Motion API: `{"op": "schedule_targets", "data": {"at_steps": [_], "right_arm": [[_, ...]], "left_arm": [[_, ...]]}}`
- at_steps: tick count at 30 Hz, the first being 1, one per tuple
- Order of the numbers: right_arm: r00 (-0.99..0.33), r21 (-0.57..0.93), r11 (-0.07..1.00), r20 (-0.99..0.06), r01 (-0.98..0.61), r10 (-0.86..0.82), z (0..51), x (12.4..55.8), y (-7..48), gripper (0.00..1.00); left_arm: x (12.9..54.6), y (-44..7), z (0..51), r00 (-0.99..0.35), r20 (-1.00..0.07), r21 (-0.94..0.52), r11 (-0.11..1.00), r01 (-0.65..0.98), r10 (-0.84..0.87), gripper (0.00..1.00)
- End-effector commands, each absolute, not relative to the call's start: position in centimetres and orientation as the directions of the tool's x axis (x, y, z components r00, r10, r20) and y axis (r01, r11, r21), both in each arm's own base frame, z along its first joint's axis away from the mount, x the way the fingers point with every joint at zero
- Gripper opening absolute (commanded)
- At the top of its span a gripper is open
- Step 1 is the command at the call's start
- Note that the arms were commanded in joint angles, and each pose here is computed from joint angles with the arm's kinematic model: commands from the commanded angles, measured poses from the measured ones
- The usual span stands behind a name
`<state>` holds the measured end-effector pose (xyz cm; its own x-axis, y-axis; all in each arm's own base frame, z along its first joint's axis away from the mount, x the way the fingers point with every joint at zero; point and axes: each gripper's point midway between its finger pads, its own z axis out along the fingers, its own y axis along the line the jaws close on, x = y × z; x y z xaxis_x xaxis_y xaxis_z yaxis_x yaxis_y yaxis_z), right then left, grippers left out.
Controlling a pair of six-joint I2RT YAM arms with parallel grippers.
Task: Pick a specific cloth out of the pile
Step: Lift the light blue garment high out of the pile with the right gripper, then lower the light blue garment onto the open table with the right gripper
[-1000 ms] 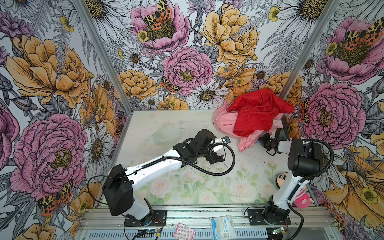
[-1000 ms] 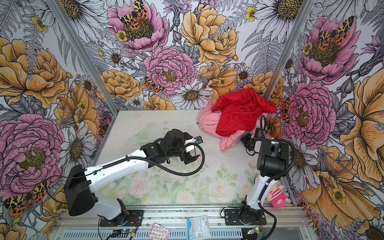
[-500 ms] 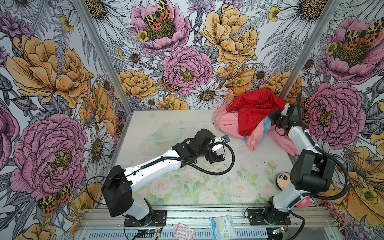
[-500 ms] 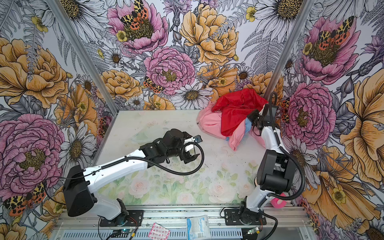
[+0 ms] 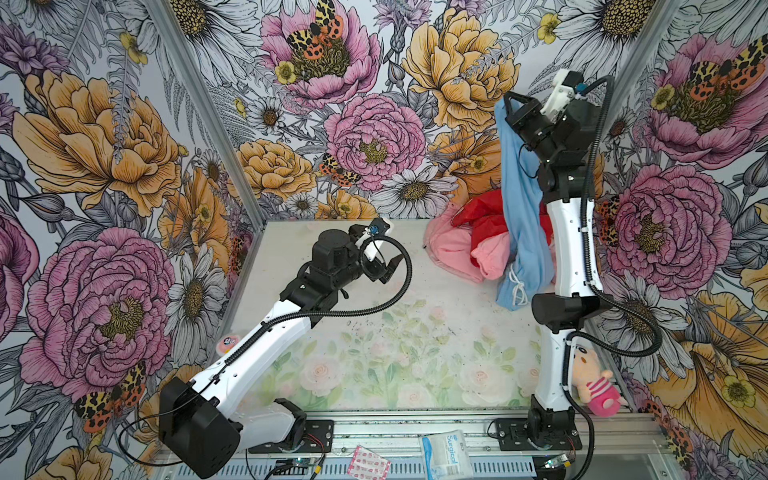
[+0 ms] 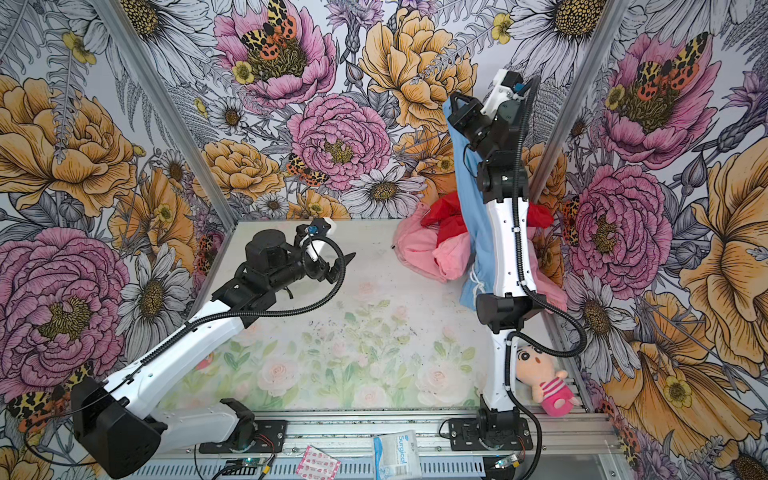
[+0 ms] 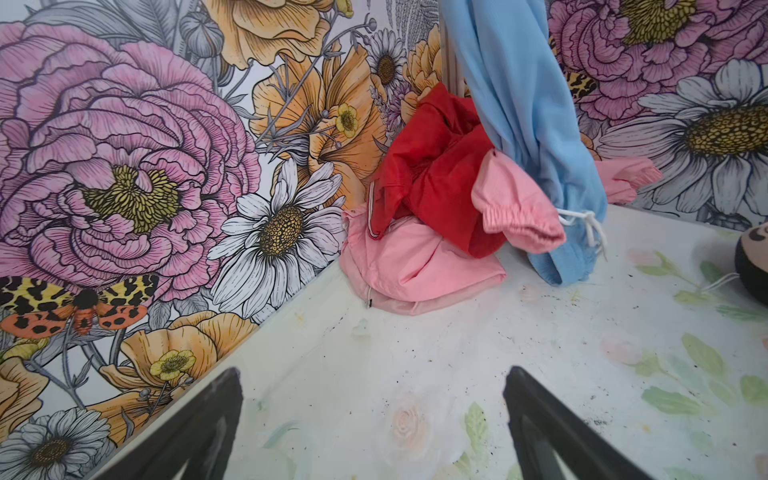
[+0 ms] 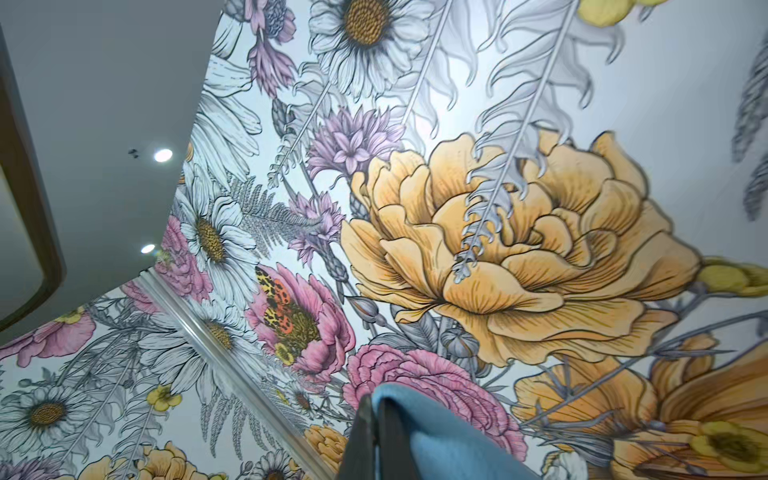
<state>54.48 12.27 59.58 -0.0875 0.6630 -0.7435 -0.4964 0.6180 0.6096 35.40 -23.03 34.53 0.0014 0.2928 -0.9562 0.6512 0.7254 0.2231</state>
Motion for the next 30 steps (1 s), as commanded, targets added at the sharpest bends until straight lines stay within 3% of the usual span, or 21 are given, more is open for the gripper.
{"op": "schedule_targets", "data": {"at_steps": [1,9,15,19,25,30], "right_arm": [[0.071,0.508,0.558,-0.695,-0.656,0.716,66.6,49.4,15.3,0.0],[-0.101,0.437,0.276,-0.664,-0.856,0.741,68.2,43.4,26.4,0.0],[-0.051,0.42,0.293,-0.64,-0.859,0.767,68.0,43.1,28.8,0.0],[-0.126,0.501,0.247,-0.598,-0.829,0.791,65.7,45.4,30.3,0.0],[-0.325,0.631,0.23,-0.637,-0.741,0.699,55.4,50.6,36.9,0.0],[-0.547,0.738,0.242,-0.643,-0.63,0.537,41.8,53.8,41.8,0.0]], "left_arm": [[35.7,-21.7,36.4,0.032,-0.978,0.174,0.731,0.66,0.204,0.99],[37.1,-16.6,38.5,0.053,-0.992,0.121,0.786,0.606,0.112,0.99],[38.1,-12.4,39.3,0.073,-0.994,0.112,0.841,0.529,0.087,0.99],[38.2,-10.8,39.8,0.089,-0.992,0.119,0.866,0.485,0.086,0.99],[38.2,-9.7,39.9,0.095,-0.99,0.135,0.883,0.449,0.103,0.99],[38.4,-8.7,39.6,0.089,-0.987,0.158,0.902,0.401,0.134,0.99]]}}
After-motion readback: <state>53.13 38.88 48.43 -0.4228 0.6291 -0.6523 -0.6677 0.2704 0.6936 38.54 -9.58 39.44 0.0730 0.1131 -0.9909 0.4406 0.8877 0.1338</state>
